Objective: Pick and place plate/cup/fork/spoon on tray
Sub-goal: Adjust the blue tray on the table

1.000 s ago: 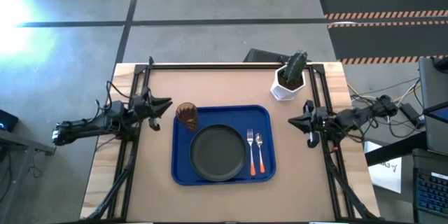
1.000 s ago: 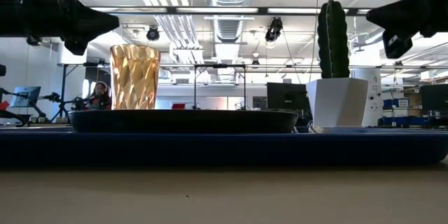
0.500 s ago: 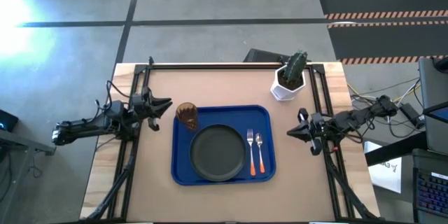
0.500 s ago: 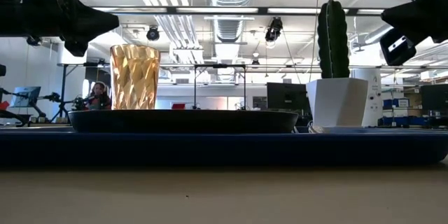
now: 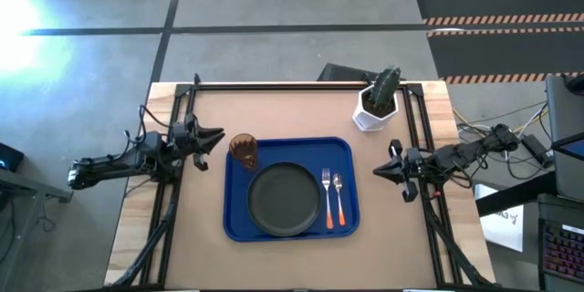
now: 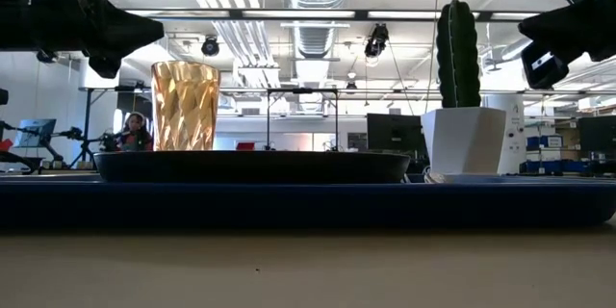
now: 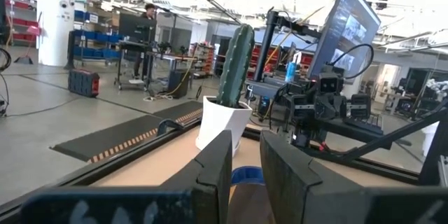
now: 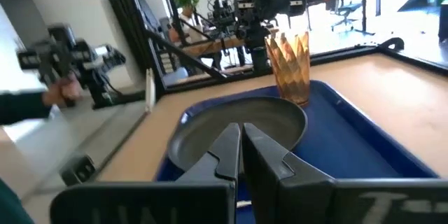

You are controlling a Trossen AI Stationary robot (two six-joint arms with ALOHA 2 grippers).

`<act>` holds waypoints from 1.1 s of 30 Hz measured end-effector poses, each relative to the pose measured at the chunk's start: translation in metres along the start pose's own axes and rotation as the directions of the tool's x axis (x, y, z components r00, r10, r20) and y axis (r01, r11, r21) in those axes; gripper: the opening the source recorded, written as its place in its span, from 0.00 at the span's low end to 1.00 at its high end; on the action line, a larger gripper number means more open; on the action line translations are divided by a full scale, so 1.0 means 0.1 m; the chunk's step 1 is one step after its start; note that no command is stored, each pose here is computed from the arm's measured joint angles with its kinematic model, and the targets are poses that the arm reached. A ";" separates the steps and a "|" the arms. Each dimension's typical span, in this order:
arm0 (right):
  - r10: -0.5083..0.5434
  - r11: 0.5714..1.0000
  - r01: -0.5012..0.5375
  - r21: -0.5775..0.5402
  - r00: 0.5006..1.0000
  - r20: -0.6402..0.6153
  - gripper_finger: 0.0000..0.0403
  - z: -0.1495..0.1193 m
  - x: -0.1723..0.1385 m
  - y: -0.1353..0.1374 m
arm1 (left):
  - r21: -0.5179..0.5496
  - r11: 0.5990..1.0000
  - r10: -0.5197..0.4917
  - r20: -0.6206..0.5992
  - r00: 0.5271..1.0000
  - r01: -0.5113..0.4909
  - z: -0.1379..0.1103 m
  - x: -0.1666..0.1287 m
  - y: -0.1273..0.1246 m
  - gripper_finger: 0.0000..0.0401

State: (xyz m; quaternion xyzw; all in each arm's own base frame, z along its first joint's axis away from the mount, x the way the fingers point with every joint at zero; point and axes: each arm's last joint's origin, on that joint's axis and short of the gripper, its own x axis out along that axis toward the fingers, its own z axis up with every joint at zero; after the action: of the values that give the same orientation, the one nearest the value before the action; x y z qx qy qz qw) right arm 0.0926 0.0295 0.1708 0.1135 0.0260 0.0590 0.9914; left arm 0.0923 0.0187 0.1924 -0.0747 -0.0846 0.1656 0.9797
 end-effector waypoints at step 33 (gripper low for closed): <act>0.010 0.996 -0.012 -0.092 0.999 -0.030 0.02 -0.03 0.03 0.01 | -0.121 0.960 -0.275 -0.254 0.927 0.252 -0.13 -0.05 -0.06 0.14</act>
State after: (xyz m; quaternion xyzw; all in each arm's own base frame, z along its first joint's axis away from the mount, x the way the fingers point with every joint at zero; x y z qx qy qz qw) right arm 0.0950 0.0310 0.1680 0.0669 0.0375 0.0673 0.9948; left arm 0.0920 0.0093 0.1800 -0.1263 0.0324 0.0169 0.9913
